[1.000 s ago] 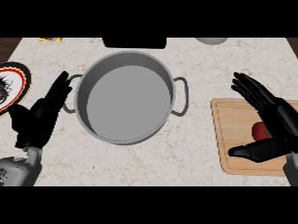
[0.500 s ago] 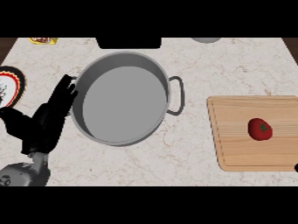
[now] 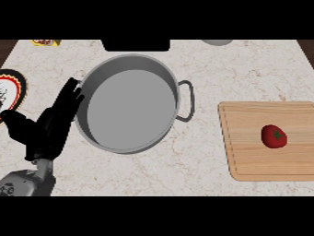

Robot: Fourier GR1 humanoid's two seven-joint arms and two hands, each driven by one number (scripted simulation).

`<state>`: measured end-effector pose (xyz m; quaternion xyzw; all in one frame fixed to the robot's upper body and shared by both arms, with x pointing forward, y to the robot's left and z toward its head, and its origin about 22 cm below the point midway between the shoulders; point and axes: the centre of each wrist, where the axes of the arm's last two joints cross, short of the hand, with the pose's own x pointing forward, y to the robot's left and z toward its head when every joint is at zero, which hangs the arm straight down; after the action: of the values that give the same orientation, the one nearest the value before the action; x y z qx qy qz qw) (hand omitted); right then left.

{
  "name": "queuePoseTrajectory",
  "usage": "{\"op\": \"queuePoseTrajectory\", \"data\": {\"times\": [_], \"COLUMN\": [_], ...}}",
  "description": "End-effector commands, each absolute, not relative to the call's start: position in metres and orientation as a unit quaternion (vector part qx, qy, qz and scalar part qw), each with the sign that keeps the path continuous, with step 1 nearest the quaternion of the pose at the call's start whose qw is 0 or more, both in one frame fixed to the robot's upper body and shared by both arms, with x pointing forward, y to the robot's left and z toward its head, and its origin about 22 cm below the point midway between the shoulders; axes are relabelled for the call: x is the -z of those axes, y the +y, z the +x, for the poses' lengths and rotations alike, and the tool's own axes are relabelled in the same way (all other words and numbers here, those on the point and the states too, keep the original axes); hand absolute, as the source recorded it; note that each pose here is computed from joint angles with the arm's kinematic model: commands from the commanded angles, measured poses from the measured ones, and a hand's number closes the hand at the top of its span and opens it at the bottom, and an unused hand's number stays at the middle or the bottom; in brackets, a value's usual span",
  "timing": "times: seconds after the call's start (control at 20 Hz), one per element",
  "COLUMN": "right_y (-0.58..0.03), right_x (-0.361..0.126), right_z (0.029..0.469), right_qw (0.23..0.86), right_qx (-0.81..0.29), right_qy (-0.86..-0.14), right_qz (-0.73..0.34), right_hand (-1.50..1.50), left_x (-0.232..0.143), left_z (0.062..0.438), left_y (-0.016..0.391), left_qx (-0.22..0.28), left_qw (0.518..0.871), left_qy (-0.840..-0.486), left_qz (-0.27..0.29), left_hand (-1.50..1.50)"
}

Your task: Pick the tomato from the cutting board and place it in the pot

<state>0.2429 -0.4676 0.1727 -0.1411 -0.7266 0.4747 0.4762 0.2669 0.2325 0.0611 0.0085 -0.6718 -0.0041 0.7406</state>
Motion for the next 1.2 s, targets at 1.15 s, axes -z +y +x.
{"op": "queuePoseTrajectory", "data": {"times": [1.15], "right_y": [-0.393], "right_x": [-0.137], "right_z": [0.275], "right_qw": [0.573], "right_qx": [-0.615], "right_qy": [-0.500], "right_qz": [-0.207], "right_hand": [-1.50], "left_x": [-0.061], "left_z": [0.268], "left_y": [0.214], "left_qx": [0.001], "left_qw": [0.741], "left_qy": [-0.671], "left_qz": [0.005], "left_hand": [0.00]}}
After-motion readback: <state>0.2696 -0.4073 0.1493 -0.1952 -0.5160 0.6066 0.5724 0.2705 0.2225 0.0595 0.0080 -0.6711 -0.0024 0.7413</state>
